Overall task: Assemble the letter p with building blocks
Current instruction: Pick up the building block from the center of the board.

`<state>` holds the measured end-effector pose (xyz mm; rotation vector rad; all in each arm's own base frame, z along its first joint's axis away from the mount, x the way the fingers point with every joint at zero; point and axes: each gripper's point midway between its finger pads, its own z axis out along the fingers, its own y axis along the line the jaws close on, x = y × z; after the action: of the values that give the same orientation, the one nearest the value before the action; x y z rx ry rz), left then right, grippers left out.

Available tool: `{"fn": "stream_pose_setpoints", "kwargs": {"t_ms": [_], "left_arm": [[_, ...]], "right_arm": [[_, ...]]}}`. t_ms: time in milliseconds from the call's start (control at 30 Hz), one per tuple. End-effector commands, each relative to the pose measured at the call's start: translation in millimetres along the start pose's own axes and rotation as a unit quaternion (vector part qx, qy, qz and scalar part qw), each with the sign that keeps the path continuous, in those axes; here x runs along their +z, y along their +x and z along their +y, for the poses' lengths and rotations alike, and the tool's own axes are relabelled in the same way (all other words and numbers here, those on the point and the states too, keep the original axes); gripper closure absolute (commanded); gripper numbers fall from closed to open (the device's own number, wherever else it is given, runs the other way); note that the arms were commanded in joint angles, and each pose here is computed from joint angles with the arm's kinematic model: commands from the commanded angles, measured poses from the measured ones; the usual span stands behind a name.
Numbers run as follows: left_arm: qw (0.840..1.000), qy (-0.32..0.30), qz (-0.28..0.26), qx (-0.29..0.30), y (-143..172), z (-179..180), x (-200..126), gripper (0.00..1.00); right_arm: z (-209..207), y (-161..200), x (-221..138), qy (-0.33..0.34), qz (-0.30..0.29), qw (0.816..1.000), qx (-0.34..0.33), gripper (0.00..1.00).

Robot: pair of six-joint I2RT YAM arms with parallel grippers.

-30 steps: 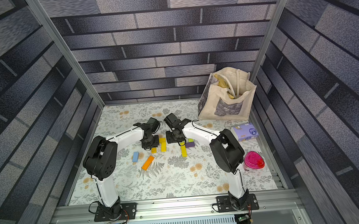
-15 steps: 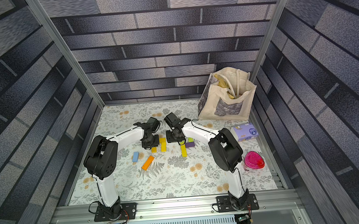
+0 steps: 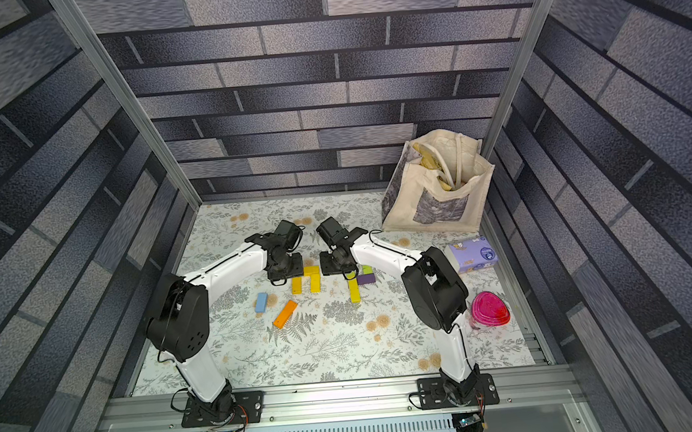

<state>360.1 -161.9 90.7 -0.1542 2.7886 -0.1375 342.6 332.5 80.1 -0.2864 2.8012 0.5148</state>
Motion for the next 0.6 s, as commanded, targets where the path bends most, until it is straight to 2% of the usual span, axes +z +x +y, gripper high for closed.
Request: {"fn": "stream_pose_setpoints", "kwargs": {"t_ms": [0,200,400,467,567], "left_arm": [[0.999,-0.015,-0.030,-0.035,-5,27,-22,0.40],[0.995,-0.026,-0.022,-0.091,11,68,-24,0.38],[0.988,-0.003,-0.008,-0.151,27,90,-24,0.35],[0.988,-0.001,0.007,-0.157,34,93,-22,0.35],[0.989,-0.010,0.021,-0.146,43,92,-19,0.36]], "right_arm": [[6,-4,-10,-0.017,-0.006,1.000,-0.003,0.55],[23,0,-16,-0.053,-0.009,0.998,-0.026,0.55],[70,18,-26,-0.084,-0.011,0.988,-0.129,0.53],[83,28,-25,-0.083,-0.001,0.984,-0.159,0.52],[89,34,-22,-0.082,0.005,0.983,-0.163,0.52]]}}
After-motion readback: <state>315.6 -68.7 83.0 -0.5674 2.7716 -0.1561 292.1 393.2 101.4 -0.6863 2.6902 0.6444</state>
